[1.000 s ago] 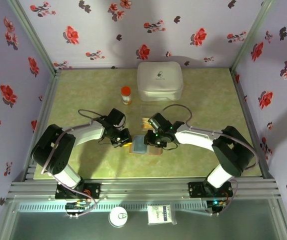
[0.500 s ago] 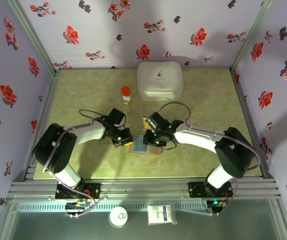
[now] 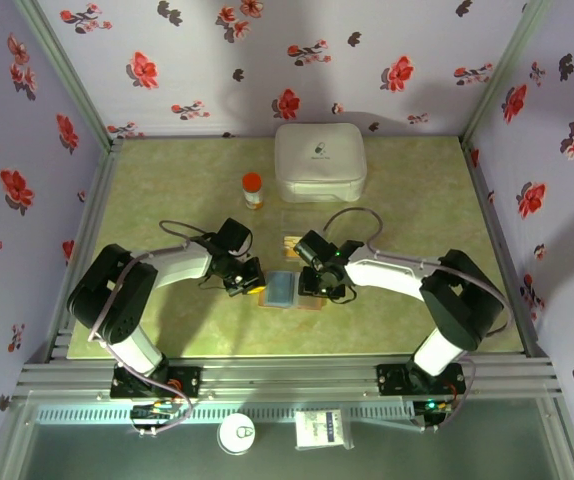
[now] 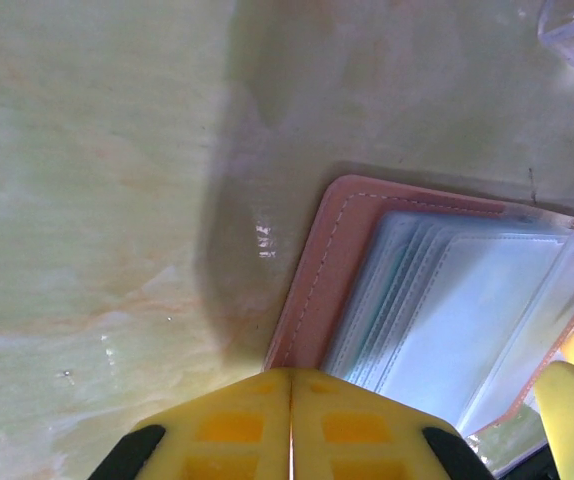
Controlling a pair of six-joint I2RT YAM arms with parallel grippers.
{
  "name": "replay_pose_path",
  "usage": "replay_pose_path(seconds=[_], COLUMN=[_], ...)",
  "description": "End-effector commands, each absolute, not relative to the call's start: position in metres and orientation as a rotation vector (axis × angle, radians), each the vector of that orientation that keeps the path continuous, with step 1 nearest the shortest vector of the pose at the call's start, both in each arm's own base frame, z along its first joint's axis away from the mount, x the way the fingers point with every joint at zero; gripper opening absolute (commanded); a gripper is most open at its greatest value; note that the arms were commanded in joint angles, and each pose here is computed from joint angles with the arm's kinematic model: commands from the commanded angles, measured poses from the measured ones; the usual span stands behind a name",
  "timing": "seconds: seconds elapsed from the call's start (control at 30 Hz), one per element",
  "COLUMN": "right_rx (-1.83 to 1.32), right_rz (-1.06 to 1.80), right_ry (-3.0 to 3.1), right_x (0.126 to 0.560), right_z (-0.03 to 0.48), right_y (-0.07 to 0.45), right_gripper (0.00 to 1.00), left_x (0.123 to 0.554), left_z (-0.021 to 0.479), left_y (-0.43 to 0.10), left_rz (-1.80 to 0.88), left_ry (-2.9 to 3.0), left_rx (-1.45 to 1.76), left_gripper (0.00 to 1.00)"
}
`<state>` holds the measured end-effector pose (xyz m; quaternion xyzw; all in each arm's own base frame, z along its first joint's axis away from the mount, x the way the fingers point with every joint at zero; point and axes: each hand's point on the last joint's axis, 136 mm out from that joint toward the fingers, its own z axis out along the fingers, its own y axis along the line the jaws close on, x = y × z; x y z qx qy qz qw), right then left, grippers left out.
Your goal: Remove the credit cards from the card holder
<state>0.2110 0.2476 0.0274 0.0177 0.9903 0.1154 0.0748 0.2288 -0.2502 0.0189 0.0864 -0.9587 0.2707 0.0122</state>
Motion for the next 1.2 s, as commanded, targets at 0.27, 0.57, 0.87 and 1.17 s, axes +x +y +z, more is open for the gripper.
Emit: replay_pose_path(seconds=[0.27, 0.57, 0.87, 1.17], right_rx=[0.064, 0.041, 0.031, 0.016], right_rz=[0.303, 0.42, 0.255, 0.145], right_ry=[2.985, 2.96, 2.947, 2.959], right_x=[0.216, 0.227, 0.229, 0.229], right_z=[0.008, 0.014, 0.026, 0.02], right_y=[0.239, 0.259, 0.236, 0.219], right_gripper=[0.7, 0.71, 0.72, 0.73], left_x=[0.222, 0.231, 0.23, 0.227], left_z=[0.006, 0.01, 0.007, 0.005], left_y=[-0.237, -0.225, -0.222, -0.219], left_rz=[0.771, 0.777, 0.758, 0.741], left_ry=[-2.975, -2.991, -2.985, -2.982], left_rx=[0.305, 0.332, 0.341, 0.352], left_gripper=[0.06, 0.06, 0.06, 0.05])
